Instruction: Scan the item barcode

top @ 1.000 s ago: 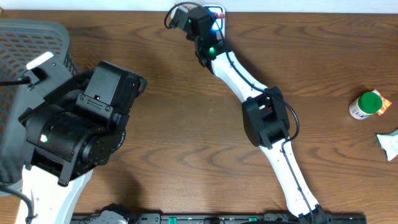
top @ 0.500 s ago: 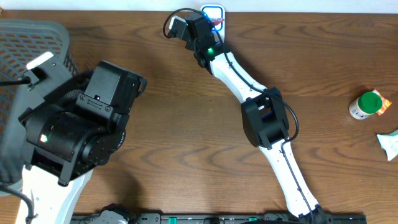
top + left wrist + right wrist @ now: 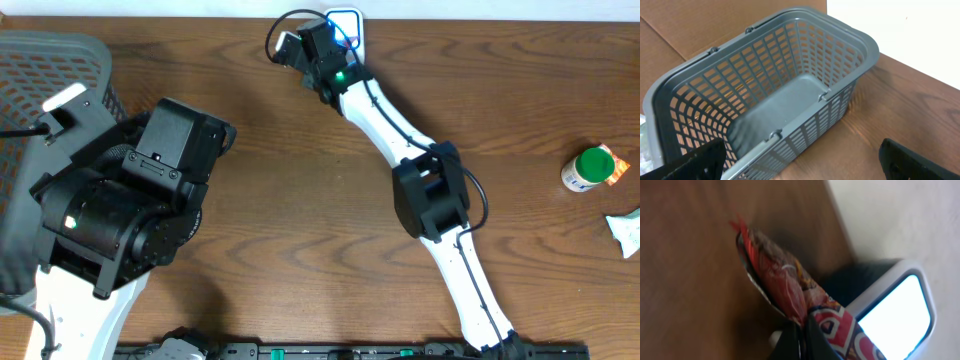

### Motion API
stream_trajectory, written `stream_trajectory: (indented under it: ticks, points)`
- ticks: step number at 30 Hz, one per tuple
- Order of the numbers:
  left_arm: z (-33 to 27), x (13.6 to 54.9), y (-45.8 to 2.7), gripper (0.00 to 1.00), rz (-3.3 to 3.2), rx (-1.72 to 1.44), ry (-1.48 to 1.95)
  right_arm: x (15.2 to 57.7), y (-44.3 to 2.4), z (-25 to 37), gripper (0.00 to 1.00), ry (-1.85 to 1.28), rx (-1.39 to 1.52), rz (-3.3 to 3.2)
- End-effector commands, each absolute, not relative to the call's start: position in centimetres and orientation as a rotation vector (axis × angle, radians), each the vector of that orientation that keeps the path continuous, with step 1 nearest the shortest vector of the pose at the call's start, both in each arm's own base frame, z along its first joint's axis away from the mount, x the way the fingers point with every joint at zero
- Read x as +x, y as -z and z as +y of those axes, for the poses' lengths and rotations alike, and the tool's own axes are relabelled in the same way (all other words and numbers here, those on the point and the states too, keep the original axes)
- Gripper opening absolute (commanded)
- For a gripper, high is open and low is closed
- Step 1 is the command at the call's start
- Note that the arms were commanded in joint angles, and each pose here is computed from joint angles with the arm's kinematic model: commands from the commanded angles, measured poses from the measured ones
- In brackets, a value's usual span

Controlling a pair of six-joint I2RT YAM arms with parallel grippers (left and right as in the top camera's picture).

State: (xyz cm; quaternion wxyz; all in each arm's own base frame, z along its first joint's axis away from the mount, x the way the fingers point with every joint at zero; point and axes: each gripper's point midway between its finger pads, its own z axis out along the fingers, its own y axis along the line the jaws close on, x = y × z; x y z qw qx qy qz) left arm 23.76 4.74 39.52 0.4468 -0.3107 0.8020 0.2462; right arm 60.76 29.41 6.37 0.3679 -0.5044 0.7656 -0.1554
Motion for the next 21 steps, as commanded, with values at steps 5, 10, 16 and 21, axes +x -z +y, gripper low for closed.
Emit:
stream_trajectory:
  ticks: [5,10,16,21]
  points:
    - [5.1,23.3,-39.6,0.98,1.991,-0.773,-0.634,55.8,-13.5,26.5,0.01,0.262,-1.157,2.192]
    - [5.1,23.3,-39.6,0.98,1.991,-0.773,-0.634,52.2,-14.3,25.7,0.01,0.160,-1.154,2.324]
    - [5.1,23.3,-39.6,0.98,1.992,-0.773,-0.635,48.4,-14.7,22.5,0.01,0.132,-1.107,2.523]
    - [5.1,23.3,-39.6,0.98,1.991,-0.773,-0.634,46.2,-15.3,17.2,0.01,0.128,-0.859,2.752]
